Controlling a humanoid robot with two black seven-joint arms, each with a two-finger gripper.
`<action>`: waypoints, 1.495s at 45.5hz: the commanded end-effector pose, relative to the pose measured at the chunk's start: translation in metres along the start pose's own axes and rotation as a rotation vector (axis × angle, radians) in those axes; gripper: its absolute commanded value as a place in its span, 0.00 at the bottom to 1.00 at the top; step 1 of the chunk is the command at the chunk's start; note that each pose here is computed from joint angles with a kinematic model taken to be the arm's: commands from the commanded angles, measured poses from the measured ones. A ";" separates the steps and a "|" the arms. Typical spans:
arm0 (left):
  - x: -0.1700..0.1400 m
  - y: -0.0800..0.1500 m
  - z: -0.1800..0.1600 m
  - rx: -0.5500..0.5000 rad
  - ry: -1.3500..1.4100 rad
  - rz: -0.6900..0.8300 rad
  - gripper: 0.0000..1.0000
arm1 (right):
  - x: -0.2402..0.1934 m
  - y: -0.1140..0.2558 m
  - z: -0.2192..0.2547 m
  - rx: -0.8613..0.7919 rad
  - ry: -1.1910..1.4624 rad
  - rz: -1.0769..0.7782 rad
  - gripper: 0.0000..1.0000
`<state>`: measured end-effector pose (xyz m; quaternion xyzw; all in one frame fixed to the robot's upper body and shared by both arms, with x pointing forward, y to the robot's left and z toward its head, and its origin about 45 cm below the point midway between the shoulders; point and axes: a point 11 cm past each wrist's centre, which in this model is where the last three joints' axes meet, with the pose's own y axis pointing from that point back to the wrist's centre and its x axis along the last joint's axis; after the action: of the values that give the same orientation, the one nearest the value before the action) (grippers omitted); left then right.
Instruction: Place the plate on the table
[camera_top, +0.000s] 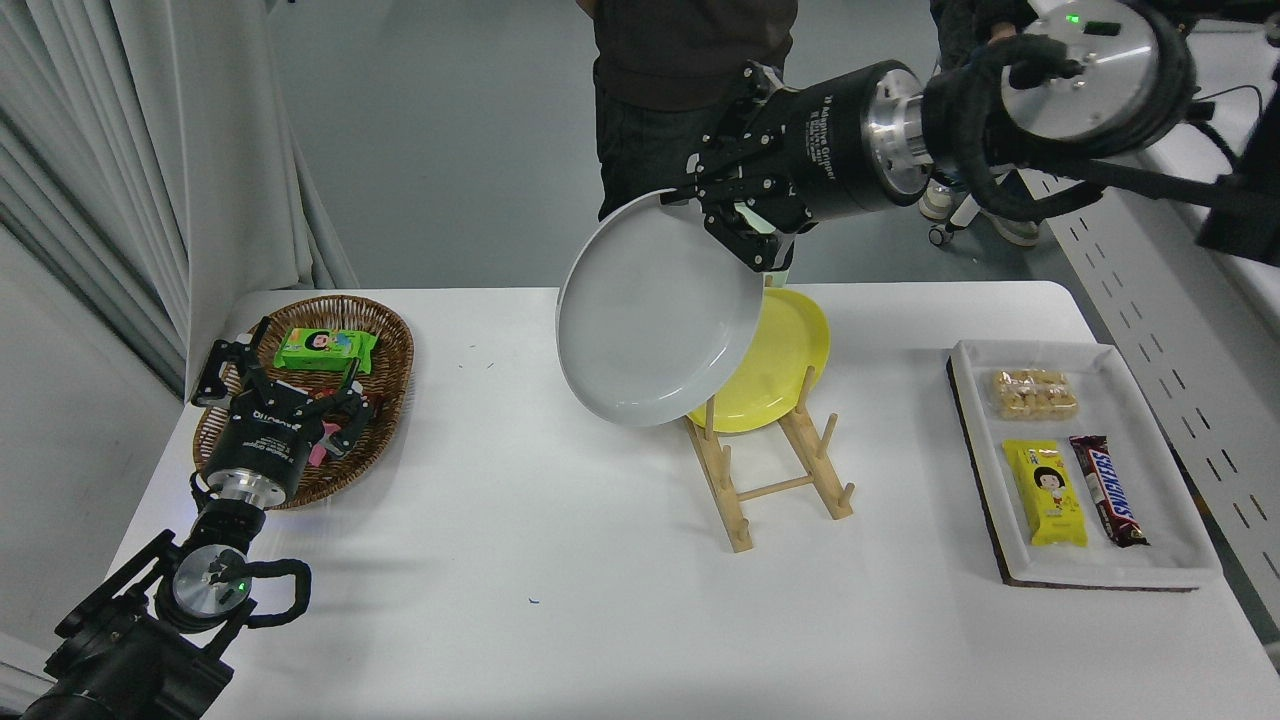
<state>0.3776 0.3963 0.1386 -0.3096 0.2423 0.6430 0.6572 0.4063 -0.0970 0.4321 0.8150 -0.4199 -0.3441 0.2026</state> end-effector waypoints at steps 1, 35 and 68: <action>0.000 0.000 0.000 0.001 0.001 0.000 0.98 | -0.008 -0.017 0.011 -0.038 -0.026 0.026 0.00; 0.000 0.000 0.000 0.000 0.001 0.000 0.98 | -0.012 -0.081 0.053 -0.214 -0.084 0.030 0.00; 0.000 0.000 0.000 0.000 0.001 0.000 0.98 | -0.019 -0.131 0.099 -0.378 -0.160 0.088 0.00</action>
<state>0.3776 0.3963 0.1386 -0.3098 0.2423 0.6431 0.6571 0.4041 -0.0241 0.3077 0.7281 -0.4030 -0.4579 0.3127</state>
